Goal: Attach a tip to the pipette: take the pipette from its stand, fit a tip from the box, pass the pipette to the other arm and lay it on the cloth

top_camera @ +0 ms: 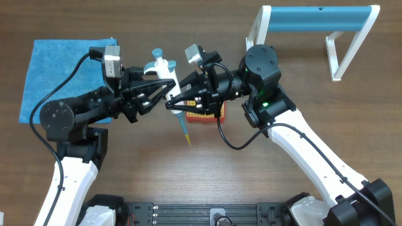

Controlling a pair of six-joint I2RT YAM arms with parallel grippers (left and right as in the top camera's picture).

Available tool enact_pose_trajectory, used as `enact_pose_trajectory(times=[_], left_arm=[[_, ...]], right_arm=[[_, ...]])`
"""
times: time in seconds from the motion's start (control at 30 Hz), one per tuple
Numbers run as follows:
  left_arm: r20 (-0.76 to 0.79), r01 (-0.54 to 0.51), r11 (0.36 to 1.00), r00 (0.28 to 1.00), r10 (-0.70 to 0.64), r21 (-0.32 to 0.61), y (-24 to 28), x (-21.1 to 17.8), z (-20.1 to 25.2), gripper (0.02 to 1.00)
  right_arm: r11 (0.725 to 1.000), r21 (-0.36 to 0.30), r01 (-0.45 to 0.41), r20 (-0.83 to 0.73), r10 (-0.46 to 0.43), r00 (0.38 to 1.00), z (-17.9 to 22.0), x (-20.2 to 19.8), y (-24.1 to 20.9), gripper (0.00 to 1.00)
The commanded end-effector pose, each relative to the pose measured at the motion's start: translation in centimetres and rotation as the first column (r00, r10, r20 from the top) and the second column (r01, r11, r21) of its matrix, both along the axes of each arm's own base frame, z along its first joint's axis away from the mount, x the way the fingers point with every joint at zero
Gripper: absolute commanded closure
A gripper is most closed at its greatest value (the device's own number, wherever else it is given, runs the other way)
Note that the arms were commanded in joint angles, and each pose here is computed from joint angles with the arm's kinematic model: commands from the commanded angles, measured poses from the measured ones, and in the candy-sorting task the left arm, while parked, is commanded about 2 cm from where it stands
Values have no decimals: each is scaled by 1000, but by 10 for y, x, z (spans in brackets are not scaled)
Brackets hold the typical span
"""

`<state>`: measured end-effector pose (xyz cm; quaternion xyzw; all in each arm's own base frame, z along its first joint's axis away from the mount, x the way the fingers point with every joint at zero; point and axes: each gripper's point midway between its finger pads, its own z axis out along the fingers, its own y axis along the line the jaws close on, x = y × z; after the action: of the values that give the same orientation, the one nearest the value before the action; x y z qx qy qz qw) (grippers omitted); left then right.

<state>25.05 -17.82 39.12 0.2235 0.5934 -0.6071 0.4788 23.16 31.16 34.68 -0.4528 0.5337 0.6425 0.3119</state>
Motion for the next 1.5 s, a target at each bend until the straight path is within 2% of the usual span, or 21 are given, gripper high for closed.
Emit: enact_pose_trajectory(times=[0.03,0.2,0.37,0.43,0.5,0.57,0.6,0.63,0.67,0.7,0.8,0.83,0.9,1.0,1.03,1.07,1.13,1.2,1.23,1.37,1.5], left_arm=[[2,-8,1000,1000,8,-24,0,-1,11,991],[-10,-31,999,999,31,21,0,7,-4,993],[-227,-105,982,964,139,156,4,31,-70,991],[-270,-164,966,939,215,201,10,40,-88,991],[-383,-288,905,834,397,313,30,57,-127,993],[-447,-410,783,655,610,468,61,68,-171,993],[-435,-435,716,583,686,546,76,67,-189,993],[-407,-431,644,523,749,632,90,61,-206,993],[-375,-414,596,500,781,688,99,56,-214,991],[-314,-393,535,501,806,747,108,50,-211,991],[-124,-427,368,500,857,826,134,57,-160,991],[-73,-411,324,519,851,852,138,63,-147,993],[-54,-328,264,530,846,907,155,78,-142,991],[-61,-223,193,490,869,955,205,116,-143,991],[-65,-212,190,486,872,958,215,127,-143,991],[-79,-188,189,477,875,964,231,144,-148,991],[-77,-138,165,490,868,977,251,157,-168,991],[-101,-56,144,469,878,988,281,165,-208,991],[-108,-34,139,460,881,990,295,172,-227,991],[-99,-9,118,485,869,993,317,195,-272,993],[-78,-34,109,493,867,993,322,215,-294,991]], right_arm=[[999,15,36,30,-36,999,6,6,1,176],[999,-2,53,21,-53,998,2,25,-35,172],[973,9,230,72,-230,970,1,71,-88,169],[947,19,321,101,-321,942,1,90,-109,169],[858,39,511,147,-511,847,2,126,-121,167],[665,-43,745,165,-731,662,-23,171,-143,167],[531,-119,839,203,-814,544,-41,187,-161,167],[374,-185,909,279,-867,413,-55,197,-182,167],[246,-200,948,360,-882,305,-55,198,-200,167],[136,-167,977,412,-890,194,-37,191,-218,167],[-78,-118,990,467,-884,-15,-2,159,-259,165],[-124,-107,986,474,-879,-59,7,144,-269,165],[-136,-77,988,471,-878,-85,26,112,-275,165],[-111,-85,990,472,-880,-58,29,54,-273,165],[-143,-100,985,466,-881,-80,26,36,-280,165],[-205,-123,971,452,-883,-129,20,6,-294,165],[-212,-108,971,435,-889,-146,21,-25,-300,165],[-270,-196,943,376,-908,-182,-4,-59,-315,165],[-290,-251,924,381,-907,-181,-20,-72,-321,27],[-333,-359,872,440,-884,-156,-52,-90,-330,27],[-355,-333,873,441,-878,-189,-51,-91,-335,27]])
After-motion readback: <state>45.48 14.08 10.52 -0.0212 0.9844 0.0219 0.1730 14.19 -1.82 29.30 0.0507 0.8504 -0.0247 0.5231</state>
